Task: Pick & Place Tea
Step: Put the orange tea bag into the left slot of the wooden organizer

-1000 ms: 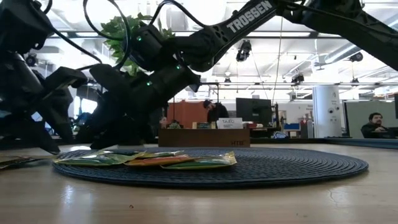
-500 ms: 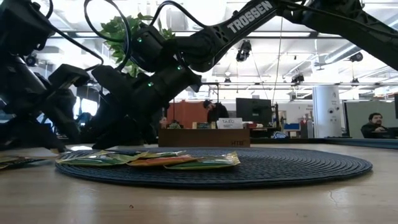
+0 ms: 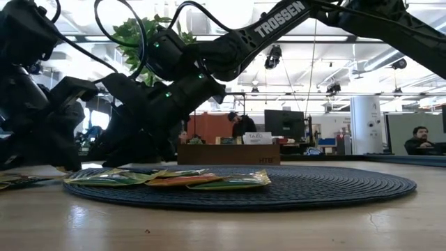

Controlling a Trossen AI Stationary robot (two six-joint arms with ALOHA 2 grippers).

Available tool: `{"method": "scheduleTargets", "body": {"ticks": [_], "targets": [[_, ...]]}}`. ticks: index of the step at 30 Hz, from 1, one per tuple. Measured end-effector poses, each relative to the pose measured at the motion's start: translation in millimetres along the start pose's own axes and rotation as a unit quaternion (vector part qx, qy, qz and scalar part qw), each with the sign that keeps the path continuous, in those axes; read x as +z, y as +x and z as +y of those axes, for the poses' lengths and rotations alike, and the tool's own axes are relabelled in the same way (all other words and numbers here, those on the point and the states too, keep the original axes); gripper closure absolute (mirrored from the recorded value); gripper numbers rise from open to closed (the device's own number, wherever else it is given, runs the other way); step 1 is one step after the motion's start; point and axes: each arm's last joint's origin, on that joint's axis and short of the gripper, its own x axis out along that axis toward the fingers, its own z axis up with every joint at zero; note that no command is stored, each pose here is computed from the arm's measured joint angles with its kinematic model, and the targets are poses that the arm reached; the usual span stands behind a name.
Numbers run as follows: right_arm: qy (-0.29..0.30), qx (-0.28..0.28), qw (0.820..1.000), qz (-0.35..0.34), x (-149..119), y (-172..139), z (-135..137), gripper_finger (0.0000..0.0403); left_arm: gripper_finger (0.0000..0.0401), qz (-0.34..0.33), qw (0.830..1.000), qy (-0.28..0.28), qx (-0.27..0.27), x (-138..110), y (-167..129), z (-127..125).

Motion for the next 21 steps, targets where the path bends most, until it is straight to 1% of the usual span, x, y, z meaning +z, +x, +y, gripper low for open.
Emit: {"method": "scheduleTargets", "body": {"ticks": [3,11,14,17,21], "targets": [[0.000,0.000,1.000,-0.001,0.1,0.0,0.0,0.0225,0.0398,0.001,1.000,0.012,0.001,-0.1,0.1,0.3],[-0.005,0.004,1.000,-0.011,4.7,-3.6,2.8,0.0225,0.0401,-0.007,0.999,0.035,0.007,-0.1,-1.5,-4.5],[-0.009,0.006,1.000,-0.021,11.0,-10.2,5.6,0.0225,0.0401,-0.012,0.998,0.050,0.033,0.5,-5.3,-8.4],[-0.024,0.009,0.999,-0.043,25.8,-25.7,9.4,0.0226,0.0401,-0.022,0.995,0.067,0.067,2.1,-12.4,-13.6],[-0.046,0.004,0.997,-0.066,44.0,-48.5,12.3,0.0227,0.0401,-0.071,0.985,0.100,0.123,8.2,-33.1,-30.0]]}}
